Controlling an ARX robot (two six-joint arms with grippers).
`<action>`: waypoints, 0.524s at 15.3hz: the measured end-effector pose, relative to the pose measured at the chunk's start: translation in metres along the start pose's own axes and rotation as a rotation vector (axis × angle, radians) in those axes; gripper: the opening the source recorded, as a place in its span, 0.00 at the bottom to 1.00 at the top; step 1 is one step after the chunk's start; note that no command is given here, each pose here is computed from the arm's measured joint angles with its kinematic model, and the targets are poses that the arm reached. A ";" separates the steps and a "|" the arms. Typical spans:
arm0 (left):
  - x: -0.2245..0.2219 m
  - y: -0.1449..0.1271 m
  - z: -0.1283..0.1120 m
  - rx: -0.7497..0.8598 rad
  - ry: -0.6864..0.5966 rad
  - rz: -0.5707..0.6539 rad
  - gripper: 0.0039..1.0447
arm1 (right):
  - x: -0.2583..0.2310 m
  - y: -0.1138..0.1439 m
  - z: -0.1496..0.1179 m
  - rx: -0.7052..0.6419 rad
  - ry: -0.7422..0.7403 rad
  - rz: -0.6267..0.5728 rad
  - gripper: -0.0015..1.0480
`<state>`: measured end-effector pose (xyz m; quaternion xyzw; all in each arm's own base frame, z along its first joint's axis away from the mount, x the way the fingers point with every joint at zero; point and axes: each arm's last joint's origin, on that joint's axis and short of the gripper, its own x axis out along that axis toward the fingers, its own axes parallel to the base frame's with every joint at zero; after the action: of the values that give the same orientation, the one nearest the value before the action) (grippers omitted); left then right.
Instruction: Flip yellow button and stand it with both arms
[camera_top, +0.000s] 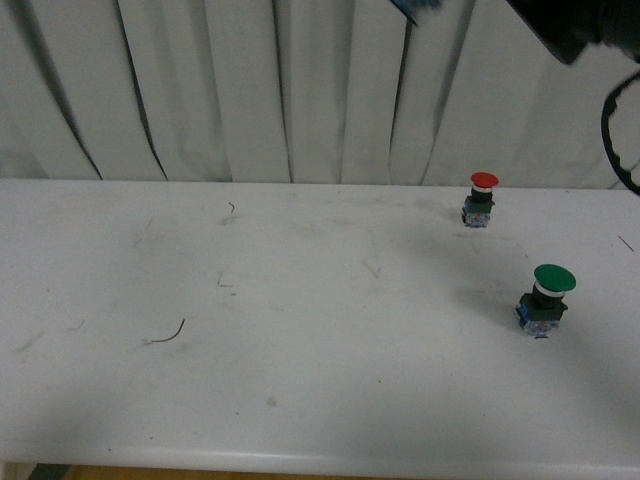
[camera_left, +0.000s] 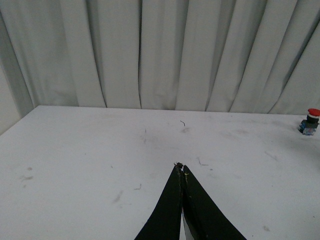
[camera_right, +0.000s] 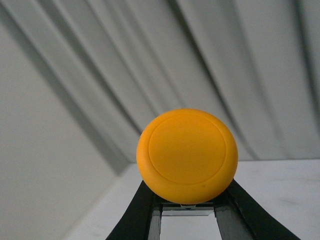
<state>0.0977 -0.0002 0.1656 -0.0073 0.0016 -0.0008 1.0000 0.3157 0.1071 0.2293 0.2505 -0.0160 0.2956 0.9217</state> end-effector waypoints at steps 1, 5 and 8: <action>0.000 0.000 0.000 0.000 0.000 0.000 0.01 | -0.002 -0.011 -0.002 -0.112 0.013 -0.117 0.24; 0.000 0.000 0.000 0.000 0.000 0.000 0.01 | -0.006 -0.042 0.015 -0.474 -0.028 -0.398 0.24; 0.000 0.000 0.000 0.000 0.000 0.000 0.01 | -0.011 -0.067 0.016 -0.559 0.007 -0.519 0.24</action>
<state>0.0977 -0.0002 0.1656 -0.0073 0.0016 -0.0008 1.0000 0.3459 0.0469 0.2107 -0.0157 -0.0289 0.0372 0.9988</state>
